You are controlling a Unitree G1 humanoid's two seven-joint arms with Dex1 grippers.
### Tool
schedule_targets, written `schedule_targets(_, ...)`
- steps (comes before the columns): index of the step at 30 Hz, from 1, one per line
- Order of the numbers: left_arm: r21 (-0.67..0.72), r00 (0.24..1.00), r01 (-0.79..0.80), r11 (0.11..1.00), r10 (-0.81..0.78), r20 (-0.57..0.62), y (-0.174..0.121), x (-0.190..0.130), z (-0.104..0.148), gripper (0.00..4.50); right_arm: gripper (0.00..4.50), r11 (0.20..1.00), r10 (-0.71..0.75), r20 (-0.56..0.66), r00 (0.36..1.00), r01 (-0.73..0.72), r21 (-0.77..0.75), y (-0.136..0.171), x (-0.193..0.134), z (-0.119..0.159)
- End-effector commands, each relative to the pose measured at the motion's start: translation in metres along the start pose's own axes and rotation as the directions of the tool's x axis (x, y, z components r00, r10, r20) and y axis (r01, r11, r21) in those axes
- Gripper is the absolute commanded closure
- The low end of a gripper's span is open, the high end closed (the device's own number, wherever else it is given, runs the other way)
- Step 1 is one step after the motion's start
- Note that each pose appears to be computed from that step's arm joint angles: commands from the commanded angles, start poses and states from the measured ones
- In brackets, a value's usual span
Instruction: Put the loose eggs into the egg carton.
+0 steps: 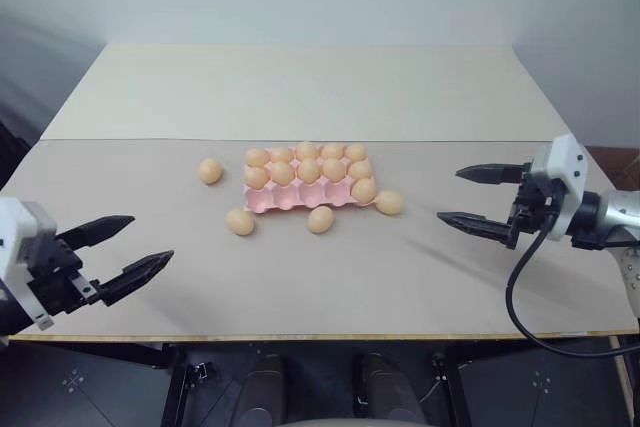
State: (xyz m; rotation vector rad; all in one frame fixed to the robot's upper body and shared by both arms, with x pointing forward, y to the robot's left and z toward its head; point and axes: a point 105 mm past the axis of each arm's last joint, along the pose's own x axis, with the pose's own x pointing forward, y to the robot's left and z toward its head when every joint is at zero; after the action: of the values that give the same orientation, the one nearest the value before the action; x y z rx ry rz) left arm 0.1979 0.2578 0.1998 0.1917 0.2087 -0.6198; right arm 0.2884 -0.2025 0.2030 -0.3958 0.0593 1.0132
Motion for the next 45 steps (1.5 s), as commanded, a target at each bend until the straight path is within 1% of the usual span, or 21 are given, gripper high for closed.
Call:
schedule_targets(1, 0.010, 0.999, -0.016, 1.000, 0.016, 0.038, 0.003, -0.002, 0.008, 0.02, 0.00, 0.998, -0.012, 0.023, 1.000, 0.013, -0.056, -0.001, -0.005, 0.014)
schedule_targets(4, 0.007, 0.999, -0.036, 0.999, 0.035, 0.037, 0.006, -0.002, 0.009, 0.02, 0.00, 0.998, -0.014, 0.024, 1.000, 0.016, -0.056, -0.002, -0.005, 0.014)
schedule_targets(7, 0.032, 1.000, -0.016, 0.999, 0.015, 0.023, 0.003, -0.002, 0.008, 0.02, 0.00, 0.998, -0.016, 0.024, 1.000, 0.017, -0.057, -0.002, -0.006, 0.015)
schedule_targets(11, 0.039, 0.998, 0.016, 0.999, -0.018, 0.053, 0.001, -0.004, 0.014, 0.02, 0.00, 0.998, -0.019, 0.013, 1.000, 0.019, -0.059, -0.004, -0.006, 0.015)
schedule_targets(15, 0.065, 0.994, 0.064, 0.996, -0.070, 0.085, -0.004, -0.006, 0.020, 0.02, 0.00, 0.997, -0.025, -0.029, 0.999, 0.023, -0.073, -0.011, -0.006, 0.016)
schedule_targets(18, 0.063, 0.993, 0.079, 0.995, -0.085, 0.087, -0.004, -0.005, 0.021, 0.02, 0.00, 0.996, -0.012, -0.080, 0.997, 0.005, -0.085, -0.012, -0.002, 0.011)
schedule_targets(21, 0.061, 0.991, 0.094, 0.994, -0.099, 0.090, -0.003, -0.001, 0.022, 0.02, 0.00, 0.995, -0.001, -0.114, 0.994, -0.010, -0.098, -0.013, 0.014, 0.003)
schedule_targets(25, 0.065, 0.989, 0.113, 0.991, -0.119, 0.091, -0.001, 0.005, 0.023, 0.02, 0.00, 0.990, 0.061, -0.148, 0.987, -0.078, -0.115, -0.007, 0.042, -0.009)
schedule_targets(30, 0.066, 0.985, 0.135, 0.989, -0.141, 0.097, -0.003, 0.009, 0.025, 0.02, 0.00, 0.987, 0.010, -0.216, 0.976, -0.045, -0.156, -0.018, 0.079, -0.032)
schedule_targets(34, 0.069, 0.986, 0.126, 0.990, -0.133, 0.100, -0.002, 0.011, 0.025, 0.02, 0.00, 0.989, -0.004, -0.234, 0.972, -0.031, -0.144, -0.024, 0.104, -0.041)
schedule_targets(38, 0.069, 0.987, 0.120, 0.990, -0.127, 0.099, -0.003, 0.010, 0.025, 0.02, 0.00, 0.985, -0.022, -0.267, 0.964, -0.025, -0.169, -0.028, 0.122, -0.050)
schedule_targets(41, 0.072, 0.988, 0.112, 0.991, -0.119, 0.100, -0.004, 0.009, 0.025, 0.00, 0.58, 0.986, -0.018, -0.268, 0.963, -0.027, -0.163, -0.029, 0.125, -0.054)
schedule_targets(45, 0.072, 0.989, 0.103, 0.992, -0.110, 0.099, -0.004, 0.007, 0.025, 0.00, 1.91, 0.987, -0.001, -0.262, 0.965, -0.042, -0.157, -0.029, 0.116, -0.051)
